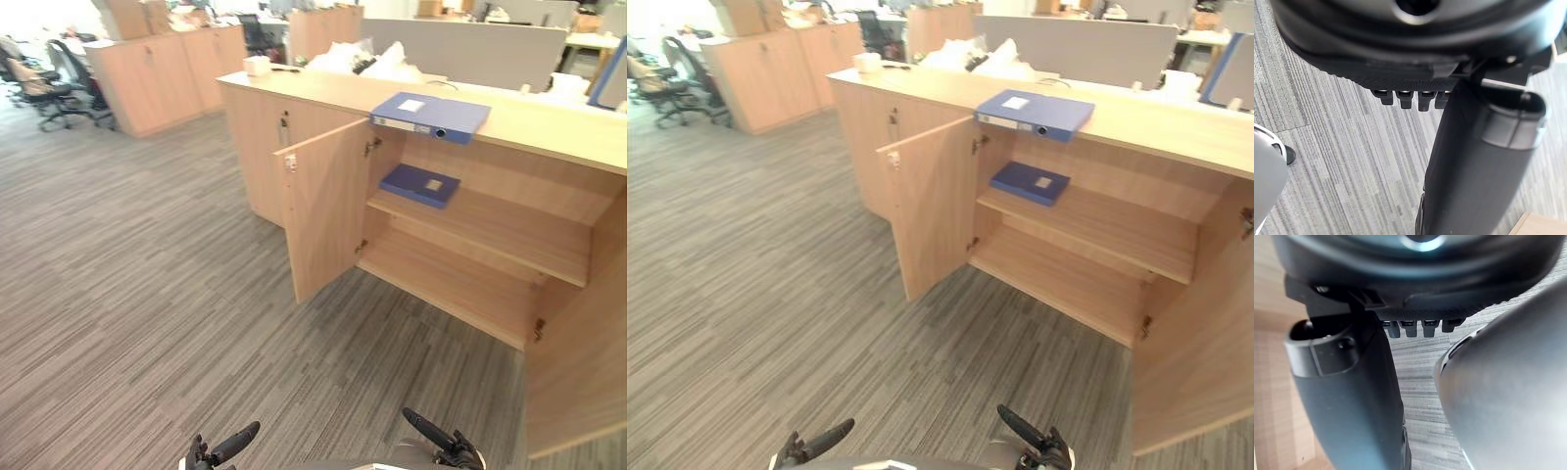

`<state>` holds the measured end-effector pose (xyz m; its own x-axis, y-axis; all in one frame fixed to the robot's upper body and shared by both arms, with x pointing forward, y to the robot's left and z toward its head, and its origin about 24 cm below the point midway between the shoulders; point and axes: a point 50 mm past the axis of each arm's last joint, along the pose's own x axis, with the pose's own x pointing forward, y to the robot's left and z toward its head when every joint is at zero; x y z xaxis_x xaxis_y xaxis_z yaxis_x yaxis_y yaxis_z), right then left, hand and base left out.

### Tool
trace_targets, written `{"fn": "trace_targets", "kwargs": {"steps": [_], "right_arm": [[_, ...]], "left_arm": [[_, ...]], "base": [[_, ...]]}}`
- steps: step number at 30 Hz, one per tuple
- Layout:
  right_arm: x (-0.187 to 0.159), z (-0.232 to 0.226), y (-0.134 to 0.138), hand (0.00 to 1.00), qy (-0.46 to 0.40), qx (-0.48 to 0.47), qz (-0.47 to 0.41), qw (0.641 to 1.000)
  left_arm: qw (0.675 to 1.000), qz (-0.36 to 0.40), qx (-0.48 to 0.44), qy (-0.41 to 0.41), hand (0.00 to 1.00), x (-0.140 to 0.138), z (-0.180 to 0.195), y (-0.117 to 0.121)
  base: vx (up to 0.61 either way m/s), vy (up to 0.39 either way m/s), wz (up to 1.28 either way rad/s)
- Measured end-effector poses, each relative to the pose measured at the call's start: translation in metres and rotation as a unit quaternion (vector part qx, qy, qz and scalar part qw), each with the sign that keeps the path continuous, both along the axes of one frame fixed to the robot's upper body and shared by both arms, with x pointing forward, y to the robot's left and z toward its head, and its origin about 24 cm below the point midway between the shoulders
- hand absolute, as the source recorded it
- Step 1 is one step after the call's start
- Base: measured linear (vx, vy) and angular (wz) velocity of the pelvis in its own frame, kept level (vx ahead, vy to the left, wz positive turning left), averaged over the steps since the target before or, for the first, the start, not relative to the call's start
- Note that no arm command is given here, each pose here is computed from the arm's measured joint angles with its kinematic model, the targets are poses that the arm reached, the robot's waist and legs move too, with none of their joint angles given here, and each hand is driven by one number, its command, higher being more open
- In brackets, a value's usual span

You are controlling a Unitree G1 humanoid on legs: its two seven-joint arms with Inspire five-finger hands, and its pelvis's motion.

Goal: Walk over to the cabinet, pick up the folder, carry it to the office cabinet, place the folder inside the office cabinet, then close the office cabinet door

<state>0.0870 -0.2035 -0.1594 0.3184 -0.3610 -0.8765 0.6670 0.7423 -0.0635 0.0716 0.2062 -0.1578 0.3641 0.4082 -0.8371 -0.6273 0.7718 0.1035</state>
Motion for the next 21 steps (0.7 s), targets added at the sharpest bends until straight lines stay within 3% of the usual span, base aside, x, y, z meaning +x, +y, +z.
{"fn": "trace_targets", "kwargs": {"steps": [4, 6, 9, 14, 21], "right_arm": [[0.007, 0.002, -0.001, 1.00, -0.009, -0.001, -0.001, 1.000], [-0.007, -0.002, -0.001, 1.00, 0.011, 0.002, -0.005, 1.000], [-0.014, -0.002, -0.012, 1.00, 0.025, -0.004, -0.011, 1.000], [-0.022, -0.004, -0.012, 1.00, 0.035, -0.001, -0.011, 0.999], [-0.017, -0.004, -0.009, 1.00, 0.046, -0.006, 0.048, 0.998]], "left_arm": [[1.000, -0.003, -0.007, -0.022, 1.00, 0.019, 0.003, -0.005], [0.999, -0.002, -0.005, -0.033, 1.00, 0.026, 0.004, -0.004], [0.999, 0.002, -0.033, -0.042, 1.00, 0.035, 0.004, -0.022], [0.997, 0.026, -0.034, -0.059, 1.00, 0.037, 0.006, -0.015], [0.995, 0.030, -0.032, -0.090, 1.00, 0.046, 0.012, -0.008]], "base": [[0.34, -0.054, -0.43], [0.31, -0.156, 0.05], [0.40, -0.249, 0.07], [0.27, -0.226, -0.25], [0.26, -0.048, -0.72]]}}
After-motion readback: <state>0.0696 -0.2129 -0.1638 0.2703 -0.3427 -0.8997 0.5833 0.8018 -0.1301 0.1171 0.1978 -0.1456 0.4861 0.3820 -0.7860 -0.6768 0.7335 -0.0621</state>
